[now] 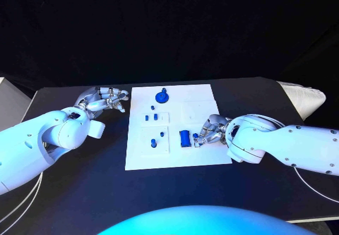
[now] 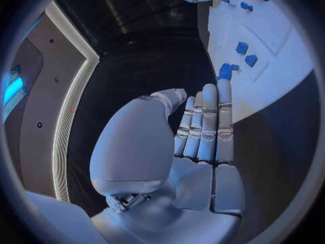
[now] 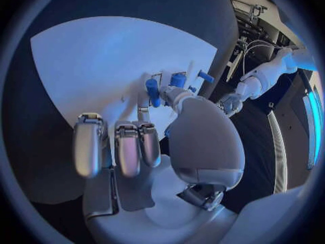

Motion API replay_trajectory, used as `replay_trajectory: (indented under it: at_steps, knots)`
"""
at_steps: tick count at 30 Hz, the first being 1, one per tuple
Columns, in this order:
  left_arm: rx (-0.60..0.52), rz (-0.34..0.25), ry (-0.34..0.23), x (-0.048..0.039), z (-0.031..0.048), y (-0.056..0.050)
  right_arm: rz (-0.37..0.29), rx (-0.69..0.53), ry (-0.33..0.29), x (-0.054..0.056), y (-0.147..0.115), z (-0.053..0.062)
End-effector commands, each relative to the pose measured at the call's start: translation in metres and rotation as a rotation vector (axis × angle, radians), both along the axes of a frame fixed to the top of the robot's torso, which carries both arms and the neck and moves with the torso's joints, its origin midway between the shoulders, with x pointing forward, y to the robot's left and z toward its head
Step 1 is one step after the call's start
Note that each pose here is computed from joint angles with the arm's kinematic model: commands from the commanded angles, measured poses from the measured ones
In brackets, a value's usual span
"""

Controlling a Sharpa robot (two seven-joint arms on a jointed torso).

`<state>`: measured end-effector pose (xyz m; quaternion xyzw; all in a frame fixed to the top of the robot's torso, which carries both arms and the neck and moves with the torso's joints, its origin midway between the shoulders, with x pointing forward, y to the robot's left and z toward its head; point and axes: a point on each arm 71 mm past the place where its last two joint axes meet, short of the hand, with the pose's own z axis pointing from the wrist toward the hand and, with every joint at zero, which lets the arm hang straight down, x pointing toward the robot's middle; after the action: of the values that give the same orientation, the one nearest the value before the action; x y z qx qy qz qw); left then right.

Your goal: Assemble the parts on the task board

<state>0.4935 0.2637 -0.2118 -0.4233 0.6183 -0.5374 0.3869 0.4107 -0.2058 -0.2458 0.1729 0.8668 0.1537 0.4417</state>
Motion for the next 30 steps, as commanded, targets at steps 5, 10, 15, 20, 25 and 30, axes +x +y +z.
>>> replay_trajectory:
  at_steps: [5, 10, 15, 20, 25, 30]
  knots:
    - [-0.007, -0.021, 0.0, -0.0008, 0.0007, -0.0023, 0.023, 0.002, 0.008, -0.0024, 0.0042, -0.0007]
    - [-0.007, -0.021, 0.001, -0.0008, 0.0006, -0.0021, 0.03, 0.009, 0.009, -0.0035, 0.0058, -0.0001]
    - [-0.006, -0.022, 0.002, -0.0009, 0.0005, -0.002, 0.034, 0.013, 0.012, -0.0045, 0.0069, 0.0001]
    - [-0.005, -0.023, 0.003, -0.001, 0.0005, -0.0019, 0.034, 0.014, 0.013, -0.0044, 0.0064, 0.0001]
    - [-0.004, -0.022, 0.004, -0.0009, 0.0004, -0.0018, 0.034, 0.018, 0.008, -0.0043, 0.0061, 0.0004]
    - [-0.002, -0.021, 0.004, -0.0009, 0.0003, -0.0014, 0.035, 0.028, -0.001, -0.0049, 0.0055, 0.0015]
